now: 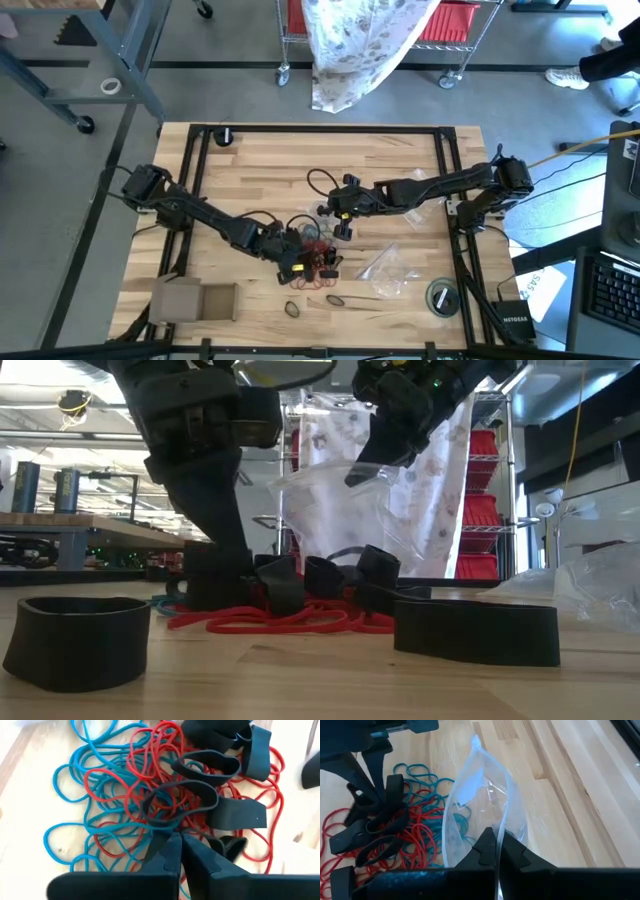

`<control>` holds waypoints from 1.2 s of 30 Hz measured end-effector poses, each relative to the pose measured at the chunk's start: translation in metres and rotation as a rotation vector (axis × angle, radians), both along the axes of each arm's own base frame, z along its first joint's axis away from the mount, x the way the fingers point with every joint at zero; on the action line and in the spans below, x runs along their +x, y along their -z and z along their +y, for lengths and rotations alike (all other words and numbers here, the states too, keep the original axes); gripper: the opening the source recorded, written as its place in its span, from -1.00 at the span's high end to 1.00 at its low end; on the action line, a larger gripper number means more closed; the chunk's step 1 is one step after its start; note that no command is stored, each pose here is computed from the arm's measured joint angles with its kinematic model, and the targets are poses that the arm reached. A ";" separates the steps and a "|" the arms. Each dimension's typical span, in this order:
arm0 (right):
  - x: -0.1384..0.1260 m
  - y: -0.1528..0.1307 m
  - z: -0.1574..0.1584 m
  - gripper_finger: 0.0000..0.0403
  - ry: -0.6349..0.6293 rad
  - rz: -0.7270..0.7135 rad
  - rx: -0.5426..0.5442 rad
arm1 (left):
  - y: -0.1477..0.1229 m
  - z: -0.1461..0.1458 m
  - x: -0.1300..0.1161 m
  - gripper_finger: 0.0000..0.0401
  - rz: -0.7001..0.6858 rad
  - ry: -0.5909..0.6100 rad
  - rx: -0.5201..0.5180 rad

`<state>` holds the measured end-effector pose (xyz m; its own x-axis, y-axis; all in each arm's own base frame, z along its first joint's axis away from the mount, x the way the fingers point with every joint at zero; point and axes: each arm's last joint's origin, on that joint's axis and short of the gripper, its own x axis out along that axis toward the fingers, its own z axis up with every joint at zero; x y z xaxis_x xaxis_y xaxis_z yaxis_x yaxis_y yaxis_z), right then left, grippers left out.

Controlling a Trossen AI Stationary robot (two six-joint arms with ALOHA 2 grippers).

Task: Sort rubber bands
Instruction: Put the black rubber band into the transparent zip lock bag

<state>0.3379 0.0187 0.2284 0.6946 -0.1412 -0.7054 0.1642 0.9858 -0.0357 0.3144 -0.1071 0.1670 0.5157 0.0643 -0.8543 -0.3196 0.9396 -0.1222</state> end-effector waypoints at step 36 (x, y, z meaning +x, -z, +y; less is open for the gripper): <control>0.001 0.000 0.002 1.00 -0.041 -0.004 0.052 | -0.075 0.038 0.036 1.00 -0.210 0.417 0.900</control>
